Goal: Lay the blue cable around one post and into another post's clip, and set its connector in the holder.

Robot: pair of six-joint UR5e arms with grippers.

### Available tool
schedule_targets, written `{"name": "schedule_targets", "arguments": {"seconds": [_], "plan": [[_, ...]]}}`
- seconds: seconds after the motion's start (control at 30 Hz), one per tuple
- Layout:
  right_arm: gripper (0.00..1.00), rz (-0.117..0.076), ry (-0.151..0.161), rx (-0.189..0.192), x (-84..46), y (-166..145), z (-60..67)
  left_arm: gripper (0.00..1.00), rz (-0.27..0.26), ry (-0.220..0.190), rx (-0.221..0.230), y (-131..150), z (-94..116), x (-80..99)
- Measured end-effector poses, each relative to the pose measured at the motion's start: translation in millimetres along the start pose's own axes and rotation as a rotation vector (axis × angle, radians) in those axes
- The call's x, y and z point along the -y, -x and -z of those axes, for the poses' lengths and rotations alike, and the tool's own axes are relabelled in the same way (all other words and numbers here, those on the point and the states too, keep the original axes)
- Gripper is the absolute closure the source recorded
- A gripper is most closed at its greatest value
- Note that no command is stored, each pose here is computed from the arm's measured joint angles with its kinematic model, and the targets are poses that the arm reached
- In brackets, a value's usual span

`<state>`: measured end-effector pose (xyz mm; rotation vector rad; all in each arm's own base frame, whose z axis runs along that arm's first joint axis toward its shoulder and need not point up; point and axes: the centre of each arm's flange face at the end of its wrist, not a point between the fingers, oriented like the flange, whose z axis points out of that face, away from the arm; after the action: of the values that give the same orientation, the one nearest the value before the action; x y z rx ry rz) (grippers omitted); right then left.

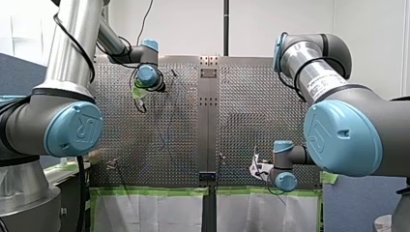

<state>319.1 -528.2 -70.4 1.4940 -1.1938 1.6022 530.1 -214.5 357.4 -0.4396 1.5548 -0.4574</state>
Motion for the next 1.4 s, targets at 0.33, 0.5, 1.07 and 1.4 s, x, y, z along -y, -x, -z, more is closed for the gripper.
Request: {"name": "schedule_targets", "arguments": {"seconds": [0.33,0.5,1.07,1.4], "plan": [[1.00,0.002,-0.003,0.002,2.1,1,0.4,0.00,0.098,0.005,-0.002,1,0,-1.7],[1.00,0.003,-0.004,0.004,3.1,1,0.9,0.00,0.144,0.021,0.008,2,1,-3.1],[1.00,0.007,-0.007,0.004,4.6,2,1.2,0.00,0.313,0.041,0.043,13,4,-3.4],[1.00,0.011,-0.008,0.009,5.5,4,2.0,0.00,0.414,0.070,0.069,22,8,-7.3]]}}
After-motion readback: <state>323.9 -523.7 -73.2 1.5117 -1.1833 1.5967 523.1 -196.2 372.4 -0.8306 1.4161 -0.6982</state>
